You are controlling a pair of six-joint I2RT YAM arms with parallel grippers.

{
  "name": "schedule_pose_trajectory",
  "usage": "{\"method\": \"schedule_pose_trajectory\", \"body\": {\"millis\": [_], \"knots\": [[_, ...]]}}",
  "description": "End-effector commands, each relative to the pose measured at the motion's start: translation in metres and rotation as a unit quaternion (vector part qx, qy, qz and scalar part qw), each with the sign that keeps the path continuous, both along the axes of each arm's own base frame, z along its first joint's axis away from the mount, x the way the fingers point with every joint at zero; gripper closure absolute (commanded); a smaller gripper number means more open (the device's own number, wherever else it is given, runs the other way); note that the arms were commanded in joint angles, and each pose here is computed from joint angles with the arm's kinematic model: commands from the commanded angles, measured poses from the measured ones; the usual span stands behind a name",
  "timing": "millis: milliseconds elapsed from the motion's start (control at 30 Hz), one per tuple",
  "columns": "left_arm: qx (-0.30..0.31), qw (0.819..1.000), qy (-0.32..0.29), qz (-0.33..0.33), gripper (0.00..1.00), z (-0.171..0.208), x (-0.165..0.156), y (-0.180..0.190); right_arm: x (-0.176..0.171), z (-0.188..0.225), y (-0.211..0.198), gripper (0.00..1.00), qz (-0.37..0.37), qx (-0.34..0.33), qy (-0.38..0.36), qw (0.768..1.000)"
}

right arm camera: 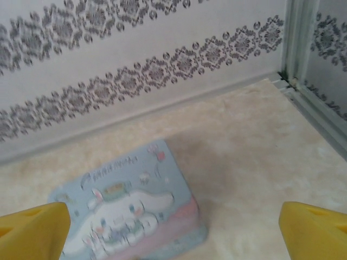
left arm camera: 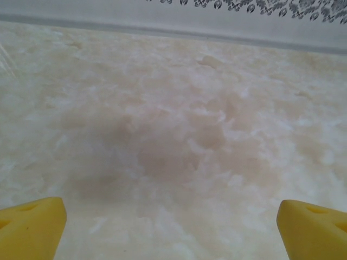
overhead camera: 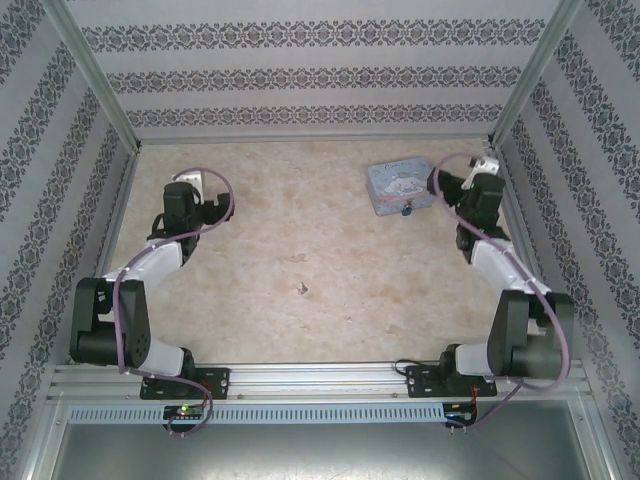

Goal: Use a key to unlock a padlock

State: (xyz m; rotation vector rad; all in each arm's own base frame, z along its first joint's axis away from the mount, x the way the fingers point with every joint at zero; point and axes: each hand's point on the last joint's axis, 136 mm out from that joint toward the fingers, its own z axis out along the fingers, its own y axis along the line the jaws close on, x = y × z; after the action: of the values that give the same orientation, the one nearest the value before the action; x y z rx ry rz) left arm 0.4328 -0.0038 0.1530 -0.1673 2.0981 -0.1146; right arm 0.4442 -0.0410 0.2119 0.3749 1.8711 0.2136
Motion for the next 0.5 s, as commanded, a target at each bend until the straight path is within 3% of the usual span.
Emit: {"method": "schedule_pose_trajectory", "body": {"millis": [0, 200, 467], "knots": [[-0.073, 0.995, 0.068, 0.018, 0.01, -0.003, 0.001, -0.015, 0.022, -0.019, 0.009, 0.02, 0.029, 0.134, 0.061, 0.989], [-0.134, 0.987, 0.093, -0.006, 0.0, 0.019, 0.023, -0.051, 0.079, -0.045, -0.005, 0.06, 0.026, 0.278, 0.107, 0.954], [-0.17, 0.976, 0.123, -0.053, 0.0, 0.025, 0.039, -0.101, 0.113, -0.08, 0.007, 0.1, 0.028, 0.274, 0.186, 0.943]]}}
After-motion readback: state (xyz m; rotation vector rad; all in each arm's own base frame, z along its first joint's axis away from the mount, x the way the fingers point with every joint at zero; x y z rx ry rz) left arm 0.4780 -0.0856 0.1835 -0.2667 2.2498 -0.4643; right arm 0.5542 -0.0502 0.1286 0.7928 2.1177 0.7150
